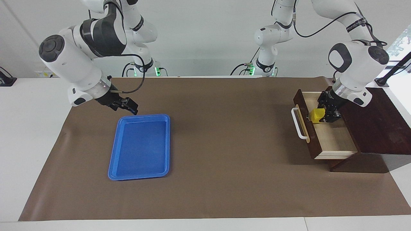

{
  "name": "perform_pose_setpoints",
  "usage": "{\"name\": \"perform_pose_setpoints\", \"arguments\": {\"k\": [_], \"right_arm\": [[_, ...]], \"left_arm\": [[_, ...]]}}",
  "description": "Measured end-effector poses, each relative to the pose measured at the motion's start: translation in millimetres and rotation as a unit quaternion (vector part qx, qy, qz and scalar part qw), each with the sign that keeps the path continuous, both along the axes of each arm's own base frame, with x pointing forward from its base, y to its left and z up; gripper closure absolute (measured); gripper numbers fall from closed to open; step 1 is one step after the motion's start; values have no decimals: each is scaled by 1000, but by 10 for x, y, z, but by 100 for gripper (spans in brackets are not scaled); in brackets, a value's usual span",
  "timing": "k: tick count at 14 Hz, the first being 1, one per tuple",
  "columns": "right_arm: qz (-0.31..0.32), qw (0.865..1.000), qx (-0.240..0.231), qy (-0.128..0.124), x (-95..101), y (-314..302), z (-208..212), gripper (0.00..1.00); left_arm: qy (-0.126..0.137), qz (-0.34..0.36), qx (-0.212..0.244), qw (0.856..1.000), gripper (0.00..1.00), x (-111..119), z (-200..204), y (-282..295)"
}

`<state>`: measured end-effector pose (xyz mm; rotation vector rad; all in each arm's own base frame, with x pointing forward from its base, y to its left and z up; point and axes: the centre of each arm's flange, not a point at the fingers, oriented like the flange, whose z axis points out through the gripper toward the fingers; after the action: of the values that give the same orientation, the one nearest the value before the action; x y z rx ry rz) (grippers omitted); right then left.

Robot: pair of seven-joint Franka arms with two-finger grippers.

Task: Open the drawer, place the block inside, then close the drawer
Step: 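Release the cube and push the drawer shut with the left gripper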

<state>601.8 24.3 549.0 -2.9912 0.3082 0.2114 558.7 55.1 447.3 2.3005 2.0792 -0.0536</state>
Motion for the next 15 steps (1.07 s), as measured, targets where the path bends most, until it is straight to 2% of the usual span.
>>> {"name": "perform_pose_setpoints", "arguments": {"k": [2, 3, 5, 7, 9, 11, 13, 15], "right_arm": [[55, 998, -8, -23, -179, -207, 217, 0], [76, 996, -14, -37, -327, -333, 378, 0], [98, 993, -38, -50, -557, -398, 625, 0], [120, 990, -57, -51, -704, -422, 784, 0], [130, 989, -59, -46, -734, -455, 790, 0], [132, 989, -57, -37, -717, -471, 704, 0], [133, 989, -55, -27, -675, -474, 600, 0], [133, 989, -54, -21, -639, -476, 529, 0]], "left_arm": [[-7, 1, 1, 1000, 44, -24, -62, -10], [-9, 1, 2, 1000, 44, -53, -114, -24], [-14, 1, 3, 1000, 41, -67, -78, -27], [-29, -1, 4, 1000, 22, -9, 130, -50], [-35, -15, 3, 999, 1, 90, 453, -346], [-46, -20, 20, 999, 0, 148, 610, -923], [-36, -34, 32, 998, 0, 115, 496, -1375], [-19, -39, 37, 998, 0, 95, 288, -1480]]}}
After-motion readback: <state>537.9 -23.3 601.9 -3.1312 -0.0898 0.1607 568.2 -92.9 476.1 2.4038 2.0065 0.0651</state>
